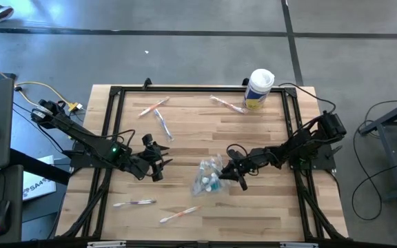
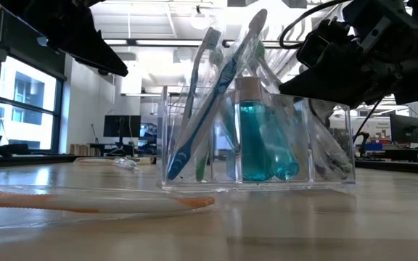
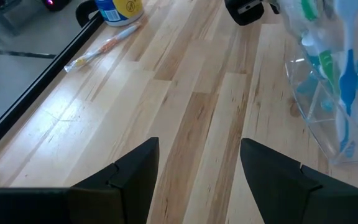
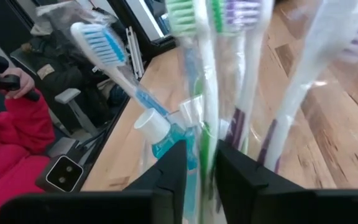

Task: Pick & Place toothbrushing station
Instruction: Put the green toothbrush into the transparent organizer

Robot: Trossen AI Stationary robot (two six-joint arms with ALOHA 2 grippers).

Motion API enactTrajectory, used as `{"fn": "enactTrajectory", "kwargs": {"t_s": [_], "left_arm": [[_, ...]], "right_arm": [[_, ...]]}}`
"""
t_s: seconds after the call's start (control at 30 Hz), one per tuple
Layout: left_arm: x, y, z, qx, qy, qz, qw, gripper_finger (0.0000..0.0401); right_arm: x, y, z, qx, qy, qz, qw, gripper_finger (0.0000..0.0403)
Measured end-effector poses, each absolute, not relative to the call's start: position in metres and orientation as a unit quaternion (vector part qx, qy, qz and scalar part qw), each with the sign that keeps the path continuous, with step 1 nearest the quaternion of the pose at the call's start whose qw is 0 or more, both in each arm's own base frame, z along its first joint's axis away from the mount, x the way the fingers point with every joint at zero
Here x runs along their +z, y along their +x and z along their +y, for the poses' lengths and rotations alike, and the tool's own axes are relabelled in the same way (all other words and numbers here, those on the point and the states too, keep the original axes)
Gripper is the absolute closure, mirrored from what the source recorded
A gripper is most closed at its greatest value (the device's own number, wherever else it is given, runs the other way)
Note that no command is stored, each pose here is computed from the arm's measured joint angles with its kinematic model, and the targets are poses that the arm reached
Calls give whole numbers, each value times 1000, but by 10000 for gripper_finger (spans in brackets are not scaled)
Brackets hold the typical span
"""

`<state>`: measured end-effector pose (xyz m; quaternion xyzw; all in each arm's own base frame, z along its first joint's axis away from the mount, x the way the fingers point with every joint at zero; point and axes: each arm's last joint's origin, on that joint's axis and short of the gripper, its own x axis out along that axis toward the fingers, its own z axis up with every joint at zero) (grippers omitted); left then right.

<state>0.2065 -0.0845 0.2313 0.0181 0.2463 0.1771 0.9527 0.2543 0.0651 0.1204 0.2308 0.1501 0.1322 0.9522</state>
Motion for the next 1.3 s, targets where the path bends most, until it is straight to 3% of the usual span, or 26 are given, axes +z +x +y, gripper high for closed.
{"fn": "enactTrajectory", "kwargs": {"t_s": [0.2,0.53,0.67,0.83,1.03,1.3], "left_arm": [[231,206,-84,177,18,246,953,178],[231,206,-84,177,18,246,953,178],[231,207,-84,177,18,246,953,178],[231,206,-85,177,18,246,953,178],[231,207,-84,177,18,246,953,178],[231,207,-84,177,19,247,953,178]], "right_arm": [[120,254,65,134,227,150,953,310],[120,253,68,137,218,154,954,315],[122,251,73,148,179,146,962,330],[128,248,79,156,150,138,966,386],[129,248,79,153,151,140,967,368],[129,248,79,159,150,139,966,387]]}}
